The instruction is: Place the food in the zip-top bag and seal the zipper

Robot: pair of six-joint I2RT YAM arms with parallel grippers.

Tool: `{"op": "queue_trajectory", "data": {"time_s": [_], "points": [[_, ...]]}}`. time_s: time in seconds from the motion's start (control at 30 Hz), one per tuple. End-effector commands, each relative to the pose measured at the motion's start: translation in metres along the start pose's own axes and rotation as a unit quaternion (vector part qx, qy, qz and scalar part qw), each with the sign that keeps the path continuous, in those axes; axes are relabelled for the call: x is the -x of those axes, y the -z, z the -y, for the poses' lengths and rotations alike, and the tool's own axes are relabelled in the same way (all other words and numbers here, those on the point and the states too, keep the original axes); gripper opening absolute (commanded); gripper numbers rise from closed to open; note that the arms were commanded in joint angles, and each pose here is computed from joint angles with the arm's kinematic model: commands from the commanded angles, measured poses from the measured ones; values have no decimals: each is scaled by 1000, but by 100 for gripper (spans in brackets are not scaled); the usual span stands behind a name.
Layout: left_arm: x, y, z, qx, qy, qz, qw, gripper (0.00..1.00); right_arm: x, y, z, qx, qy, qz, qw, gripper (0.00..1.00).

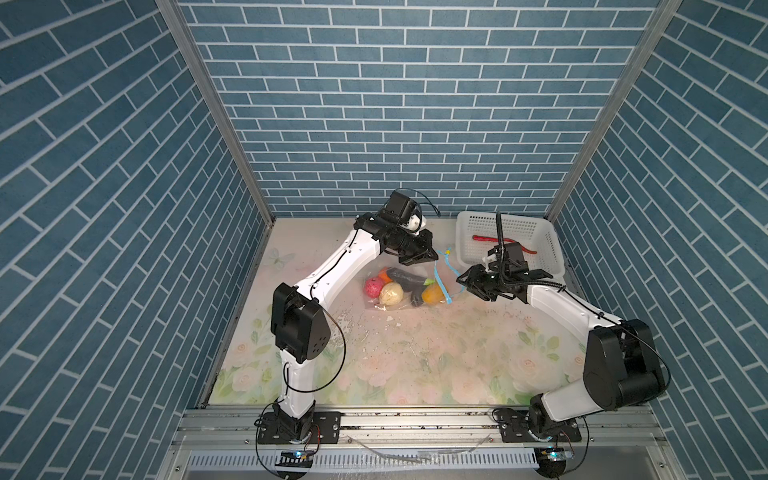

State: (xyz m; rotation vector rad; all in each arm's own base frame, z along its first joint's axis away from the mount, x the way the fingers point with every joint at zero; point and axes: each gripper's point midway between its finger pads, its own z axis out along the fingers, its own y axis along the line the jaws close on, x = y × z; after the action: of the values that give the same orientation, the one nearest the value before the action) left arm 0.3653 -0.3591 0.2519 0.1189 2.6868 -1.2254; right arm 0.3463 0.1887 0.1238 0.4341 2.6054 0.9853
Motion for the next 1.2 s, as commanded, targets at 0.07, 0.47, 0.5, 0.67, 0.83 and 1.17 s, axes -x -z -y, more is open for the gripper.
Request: {"op": "queue_trajectory", "data": {"time_s": [0.07,0.47,0.5,0.67,0.83,1.17], "points": [[-1,13,11,-9,-15,10,1000,0,-4,-10,0,20,-17,-9,1000,39],[3,22,12,-4,-17,18,1000,0,0,-1,-41,65,39,-4,997,3],[4,25,11,-4,-18,21,1000,0,1,1,-45,66,41,-4,997,2],[13,46,10,-2,-18,45,999,0,6,17,-75,80,64,2,995,0],[20,69,12,-5,-21,72,997,0,12,36,-107,91,93,13,991,0],[30,101,9,-7,-15,100,995,0,17,67,-163,93,146,20,985,0]]}}
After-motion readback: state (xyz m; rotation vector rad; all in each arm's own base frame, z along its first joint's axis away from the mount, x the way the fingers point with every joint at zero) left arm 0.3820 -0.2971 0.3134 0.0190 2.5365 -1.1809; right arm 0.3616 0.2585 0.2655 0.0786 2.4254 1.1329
